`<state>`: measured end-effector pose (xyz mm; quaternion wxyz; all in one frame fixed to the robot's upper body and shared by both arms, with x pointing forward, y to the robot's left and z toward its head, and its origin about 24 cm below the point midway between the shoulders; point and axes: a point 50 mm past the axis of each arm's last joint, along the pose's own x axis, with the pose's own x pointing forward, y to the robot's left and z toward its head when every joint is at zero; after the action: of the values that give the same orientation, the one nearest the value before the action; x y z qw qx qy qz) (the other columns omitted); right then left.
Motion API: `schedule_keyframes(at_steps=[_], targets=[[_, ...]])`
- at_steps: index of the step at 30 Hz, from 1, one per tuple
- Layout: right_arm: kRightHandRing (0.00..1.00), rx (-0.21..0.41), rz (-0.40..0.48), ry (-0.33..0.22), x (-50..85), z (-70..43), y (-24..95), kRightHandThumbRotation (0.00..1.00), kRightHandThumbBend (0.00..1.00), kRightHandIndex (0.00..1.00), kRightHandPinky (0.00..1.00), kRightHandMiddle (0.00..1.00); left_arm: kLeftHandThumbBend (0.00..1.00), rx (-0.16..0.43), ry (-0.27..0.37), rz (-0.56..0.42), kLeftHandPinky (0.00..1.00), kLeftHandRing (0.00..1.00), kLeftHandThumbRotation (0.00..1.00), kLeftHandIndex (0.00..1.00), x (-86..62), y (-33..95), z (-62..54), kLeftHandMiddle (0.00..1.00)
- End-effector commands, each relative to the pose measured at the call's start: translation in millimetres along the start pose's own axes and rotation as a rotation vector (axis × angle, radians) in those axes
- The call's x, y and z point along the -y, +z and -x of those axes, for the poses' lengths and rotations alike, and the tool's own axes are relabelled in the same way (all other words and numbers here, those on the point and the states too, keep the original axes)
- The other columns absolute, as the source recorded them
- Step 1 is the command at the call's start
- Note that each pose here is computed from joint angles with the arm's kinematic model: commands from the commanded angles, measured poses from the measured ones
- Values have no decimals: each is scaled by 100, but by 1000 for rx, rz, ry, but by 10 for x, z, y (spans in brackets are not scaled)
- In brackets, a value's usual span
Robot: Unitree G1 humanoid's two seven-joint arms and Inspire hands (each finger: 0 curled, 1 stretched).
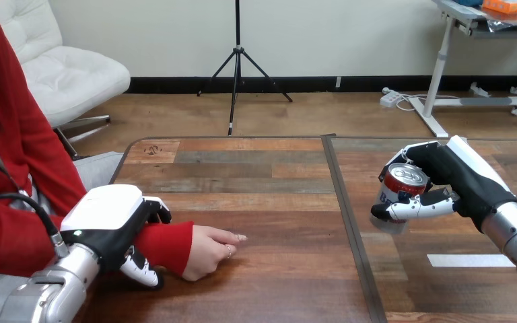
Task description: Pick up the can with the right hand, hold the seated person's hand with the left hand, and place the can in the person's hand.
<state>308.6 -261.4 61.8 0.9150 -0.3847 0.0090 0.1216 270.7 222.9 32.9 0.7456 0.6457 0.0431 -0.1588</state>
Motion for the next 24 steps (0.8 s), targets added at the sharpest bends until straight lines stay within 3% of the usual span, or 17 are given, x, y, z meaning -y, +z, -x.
schedule_keyframes(at_steps=[1, 14, 24], targets=[[41, 99, -6, -104, 271, -92, 219, 0, 69, 50, 36, 46, 96, 38, 67, -3, 57, 66, 0, 68, -164, 82, -132, 69], [41, 101, -4, -110, 284, -91, 222, 0, 70, 50, 36, 46, 92, 55, 35, -6, 47, 55, 0, 59, -165, 112, -189, 59], [41, 118, -9, -113, 287, -90, 229, 0, 69, 50, 36, 46, 87, 28, -10, 14, 44, 50, 0, 55, -175, 125, -226, 54]])
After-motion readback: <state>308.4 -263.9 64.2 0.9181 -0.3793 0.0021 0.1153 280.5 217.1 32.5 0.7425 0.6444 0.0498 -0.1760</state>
